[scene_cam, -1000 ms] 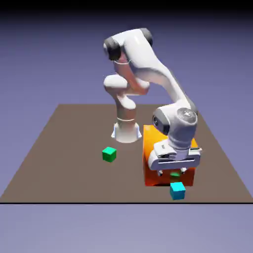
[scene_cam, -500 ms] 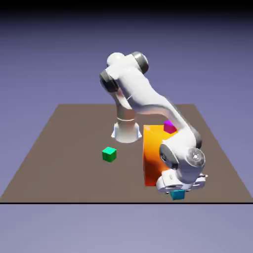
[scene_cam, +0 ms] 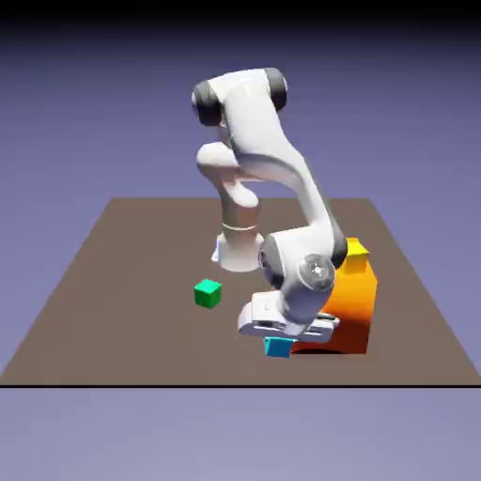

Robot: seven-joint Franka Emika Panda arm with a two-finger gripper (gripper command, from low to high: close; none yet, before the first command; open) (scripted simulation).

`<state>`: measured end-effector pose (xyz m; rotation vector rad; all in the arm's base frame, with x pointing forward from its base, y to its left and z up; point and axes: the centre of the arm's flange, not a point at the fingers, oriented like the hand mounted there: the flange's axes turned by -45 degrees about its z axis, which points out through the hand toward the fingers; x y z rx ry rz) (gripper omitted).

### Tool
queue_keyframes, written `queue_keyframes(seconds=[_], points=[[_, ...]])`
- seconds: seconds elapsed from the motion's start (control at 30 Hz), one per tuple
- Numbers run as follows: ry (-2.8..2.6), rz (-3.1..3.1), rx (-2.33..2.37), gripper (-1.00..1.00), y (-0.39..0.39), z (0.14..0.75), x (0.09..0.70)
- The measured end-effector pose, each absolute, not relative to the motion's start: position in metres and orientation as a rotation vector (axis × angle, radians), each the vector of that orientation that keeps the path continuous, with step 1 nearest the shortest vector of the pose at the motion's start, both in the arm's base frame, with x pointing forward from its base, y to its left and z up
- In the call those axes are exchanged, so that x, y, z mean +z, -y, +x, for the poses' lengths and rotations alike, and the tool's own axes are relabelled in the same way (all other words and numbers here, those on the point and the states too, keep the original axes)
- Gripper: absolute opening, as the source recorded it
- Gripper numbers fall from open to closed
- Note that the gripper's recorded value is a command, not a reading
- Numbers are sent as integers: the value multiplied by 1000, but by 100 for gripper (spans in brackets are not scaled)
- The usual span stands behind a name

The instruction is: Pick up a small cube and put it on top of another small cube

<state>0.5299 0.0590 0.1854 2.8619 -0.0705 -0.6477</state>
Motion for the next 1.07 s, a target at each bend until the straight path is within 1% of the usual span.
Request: queue_keyframes(seconds=[0.13,0.4,0.63,0.73,0.77,0.93,0.97,1.03,1.07], points=[[171,2859,-646,-100,-5,501,203],[319,2919,-684,-100,74,413,231],[426,3035,-697,-100,105,325,239],[469,3099,-694,-100,109,289,236],[469,3099,-694,-100,109,289,236],[468,3099,-694,-100,104,273,181],[468,3098,-694,100,103,269,171],[467,3096,-694,100,103,269,171],[467,3097,-694,100,104,273,181]])
